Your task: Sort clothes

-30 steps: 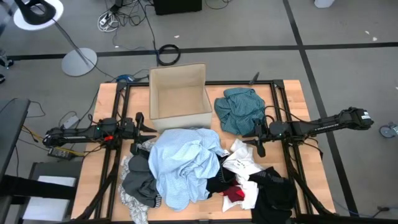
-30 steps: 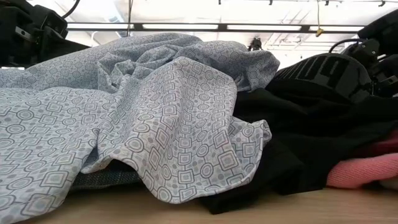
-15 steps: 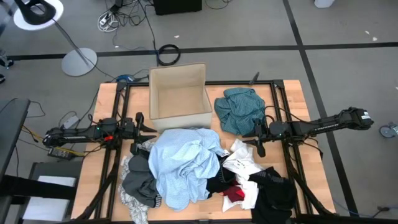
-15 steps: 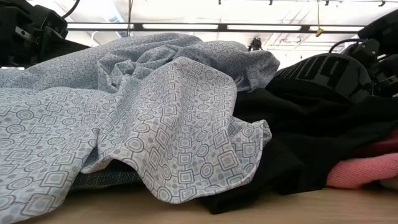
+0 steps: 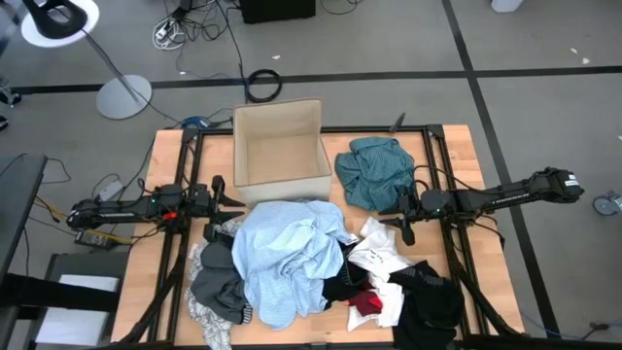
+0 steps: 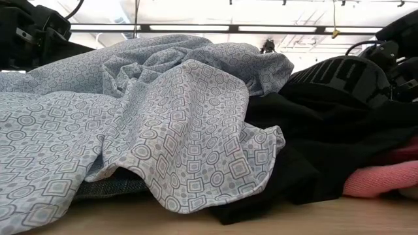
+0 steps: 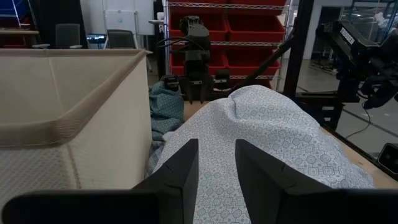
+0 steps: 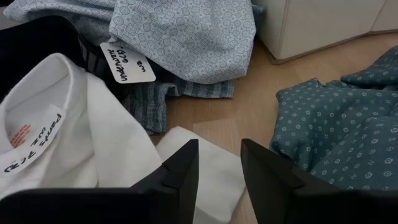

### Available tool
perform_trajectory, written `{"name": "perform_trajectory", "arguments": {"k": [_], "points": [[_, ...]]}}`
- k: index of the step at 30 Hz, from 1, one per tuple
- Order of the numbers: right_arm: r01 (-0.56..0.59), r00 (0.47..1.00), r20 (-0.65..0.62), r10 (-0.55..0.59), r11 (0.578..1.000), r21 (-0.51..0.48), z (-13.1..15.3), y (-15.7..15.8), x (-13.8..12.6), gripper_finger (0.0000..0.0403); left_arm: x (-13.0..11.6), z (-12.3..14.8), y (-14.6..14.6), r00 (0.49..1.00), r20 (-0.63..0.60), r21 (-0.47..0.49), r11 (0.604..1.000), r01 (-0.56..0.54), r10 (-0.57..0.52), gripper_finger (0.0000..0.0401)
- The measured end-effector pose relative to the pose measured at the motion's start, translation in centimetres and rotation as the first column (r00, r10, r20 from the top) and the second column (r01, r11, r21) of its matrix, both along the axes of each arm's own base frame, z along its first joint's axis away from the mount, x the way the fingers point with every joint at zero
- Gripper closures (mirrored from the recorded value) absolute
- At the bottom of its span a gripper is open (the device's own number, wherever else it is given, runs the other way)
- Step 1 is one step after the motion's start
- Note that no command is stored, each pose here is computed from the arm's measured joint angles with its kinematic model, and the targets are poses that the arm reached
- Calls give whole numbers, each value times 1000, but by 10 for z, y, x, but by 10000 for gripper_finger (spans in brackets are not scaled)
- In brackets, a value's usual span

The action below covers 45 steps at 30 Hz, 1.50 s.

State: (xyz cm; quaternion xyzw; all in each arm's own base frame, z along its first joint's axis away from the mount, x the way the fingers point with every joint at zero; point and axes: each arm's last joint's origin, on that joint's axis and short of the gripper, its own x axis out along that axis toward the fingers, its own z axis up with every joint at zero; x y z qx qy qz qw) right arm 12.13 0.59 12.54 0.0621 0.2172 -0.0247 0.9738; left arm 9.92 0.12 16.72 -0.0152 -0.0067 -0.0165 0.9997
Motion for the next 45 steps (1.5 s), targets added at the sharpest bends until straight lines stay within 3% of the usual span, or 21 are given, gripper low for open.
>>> {"name": "perform_trajectory", "arguments": {"k": [28,33,37,45], "points": [[0,1000,0,0,1000,0,0,0,0,280,0,0,0,1000,1,0,1000,0,0,291],[0,1000,-1,0,1000,0,0,0,0,280,0,6,0,998,64,-1,1000,1,0,291],[0,1000,0,0,1000,0,0,0,0,280,-1,9,0,996,92,-103,994,25,-15,291],[0,1000,1,0,1000,0,0,0,0,280,-2,18,0,995,98,-171,985,26,-10,291]]}}
